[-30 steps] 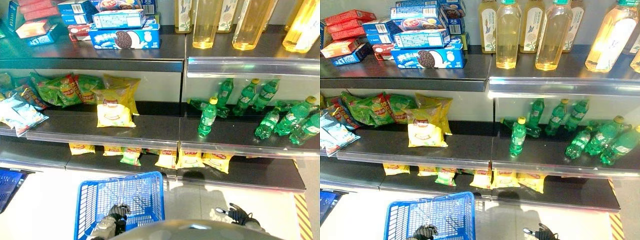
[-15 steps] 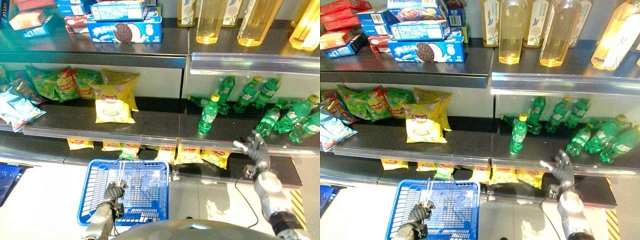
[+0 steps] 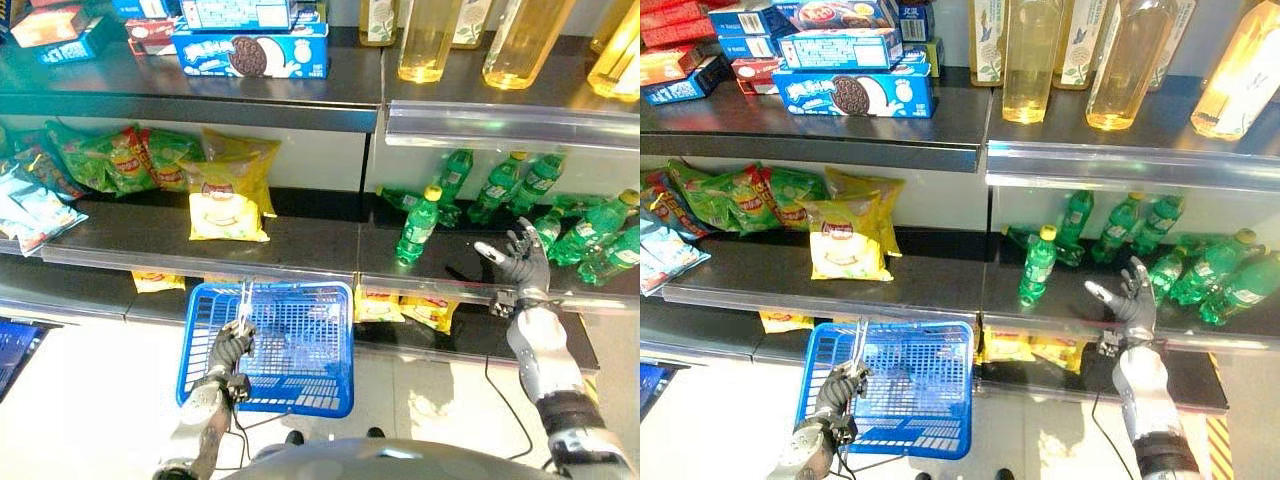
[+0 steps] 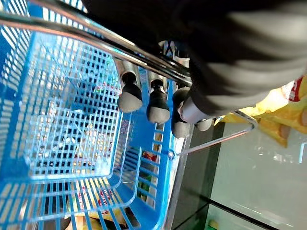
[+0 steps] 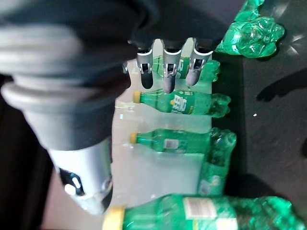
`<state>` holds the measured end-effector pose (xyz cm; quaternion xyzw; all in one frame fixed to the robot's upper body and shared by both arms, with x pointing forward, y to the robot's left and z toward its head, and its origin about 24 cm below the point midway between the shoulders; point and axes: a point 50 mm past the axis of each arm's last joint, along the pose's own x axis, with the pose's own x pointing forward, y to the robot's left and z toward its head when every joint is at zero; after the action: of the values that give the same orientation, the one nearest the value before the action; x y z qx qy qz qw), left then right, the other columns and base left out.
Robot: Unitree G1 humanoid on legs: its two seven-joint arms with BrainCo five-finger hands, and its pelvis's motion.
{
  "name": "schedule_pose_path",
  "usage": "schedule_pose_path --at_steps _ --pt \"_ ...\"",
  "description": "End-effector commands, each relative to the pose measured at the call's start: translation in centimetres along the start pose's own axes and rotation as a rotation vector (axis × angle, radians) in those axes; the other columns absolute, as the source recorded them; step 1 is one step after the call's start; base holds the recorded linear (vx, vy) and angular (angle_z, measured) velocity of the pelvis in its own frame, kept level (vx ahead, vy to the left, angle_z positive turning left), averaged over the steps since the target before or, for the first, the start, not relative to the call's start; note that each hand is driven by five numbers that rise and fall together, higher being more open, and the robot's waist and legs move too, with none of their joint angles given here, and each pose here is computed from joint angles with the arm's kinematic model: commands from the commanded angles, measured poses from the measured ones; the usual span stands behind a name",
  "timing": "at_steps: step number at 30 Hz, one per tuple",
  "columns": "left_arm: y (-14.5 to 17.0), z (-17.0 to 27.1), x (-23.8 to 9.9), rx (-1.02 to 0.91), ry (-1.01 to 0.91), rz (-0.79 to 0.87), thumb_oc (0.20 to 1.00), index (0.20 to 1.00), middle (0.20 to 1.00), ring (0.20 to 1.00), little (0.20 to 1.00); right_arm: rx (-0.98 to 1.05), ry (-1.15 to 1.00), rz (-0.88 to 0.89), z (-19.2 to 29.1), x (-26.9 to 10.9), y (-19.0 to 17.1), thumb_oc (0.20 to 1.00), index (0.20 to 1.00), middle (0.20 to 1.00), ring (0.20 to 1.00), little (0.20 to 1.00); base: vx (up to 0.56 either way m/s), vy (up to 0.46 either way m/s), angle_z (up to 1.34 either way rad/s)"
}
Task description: Pick up the snacks into the basket
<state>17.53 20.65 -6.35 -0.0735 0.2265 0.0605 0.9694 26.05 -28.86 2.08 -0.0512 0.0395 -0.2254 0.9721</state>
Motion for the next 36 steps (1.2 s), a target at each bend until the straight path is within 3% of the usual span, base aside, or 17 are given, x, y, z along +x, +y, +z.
schedule_pose_path --at_steps 1,17,36 --pt "-0.4 8.6 0.4 -0.021 -0.389 -0.070 0.200 0.200 0.200 0.200 0.200 0.013 -0.063 -0.008 2.4 2.3 0.2 1.000 1.000 1.000 1.000 1.000 -0.04 -0.012 0.01" --pt "-1.7 13.4 -1.8 -0.072 -0.590 -0.203 0.200 0.200 0.200 0.200 0.200 0.064 0.080 0.103 1.8 4.4 3.5 1.000 1.000 1.000 1.000 1.000 -0.01 -0.002 0.02" --pt "-3.2 16.2 -4.0 -0.096 -0.708 -0.335 0.200 0.200 0.200 0.200 0.200 0.088 0.065 0.096 6.5 8.1 5.9 1.000 1.000 1.000 1.000 1.000 -0.02 -0.001 0.02"
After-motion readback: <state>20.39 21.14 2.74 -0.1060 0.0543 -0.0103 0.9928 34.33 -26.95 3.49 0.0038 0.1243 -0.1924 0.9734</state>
